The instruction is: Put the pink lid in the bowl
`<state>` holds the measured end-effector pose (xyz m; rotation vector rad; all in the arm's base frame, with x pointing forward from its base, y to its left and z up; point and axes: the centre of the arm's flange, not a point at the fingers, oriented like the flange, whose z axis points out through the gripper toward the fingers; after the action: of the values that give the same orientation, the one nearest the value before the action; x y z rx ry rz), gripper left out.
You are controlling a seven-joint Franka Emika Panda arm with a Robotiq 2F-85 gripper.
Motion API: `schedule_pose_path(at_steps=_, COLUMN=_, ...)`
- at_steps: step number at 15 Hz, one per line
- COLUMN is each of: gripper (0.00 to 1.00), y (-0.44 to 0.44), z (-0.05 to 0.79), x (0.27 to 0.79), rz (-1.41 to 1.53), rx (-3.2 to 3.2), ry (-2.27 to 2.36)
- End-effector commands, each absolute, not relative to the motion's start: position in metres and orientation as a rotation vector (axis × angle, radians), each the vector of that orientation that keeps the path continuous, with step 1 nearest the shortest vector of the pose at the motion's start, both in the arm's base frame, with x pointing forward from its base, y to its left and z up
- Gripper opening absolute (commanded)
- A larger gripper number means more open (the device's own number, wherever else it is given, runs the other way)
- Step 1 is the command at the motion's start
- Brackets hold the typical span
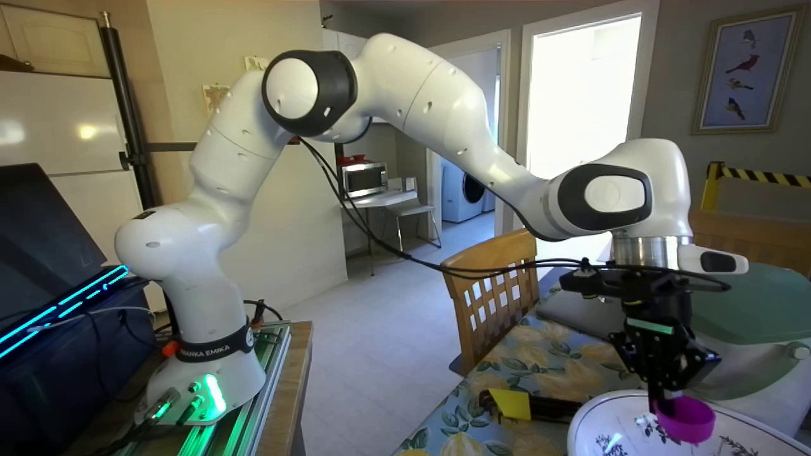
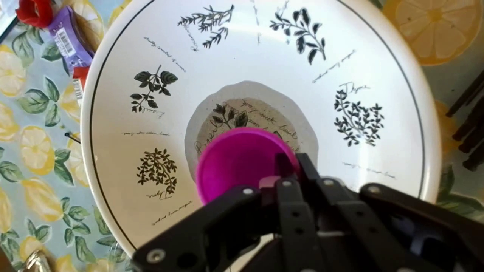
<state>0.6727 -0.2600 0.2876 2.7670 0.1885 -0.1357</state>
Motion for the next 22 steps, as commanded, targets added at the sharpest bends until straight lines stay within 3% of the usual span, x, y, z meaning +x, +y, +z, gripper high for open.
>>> schedule_pose_path(at_steps=1, gripper=0.02, y=-0.301, z=0.265, x=0.716, rz=-0.222, rx=2.787, ry=0.213)
schedule_pose_path(at_steps=7, gripper=0.02, y=-0.338, z=0.223, x=0.721, rz=-0.355, rx=2.872, ry=0.274)
schedule_pose_path(at_steps=22, gripper=0.02, y=-0.330, z=0.210, x=0.735, rz=-0.219, rx=2.906, ry=0.204)
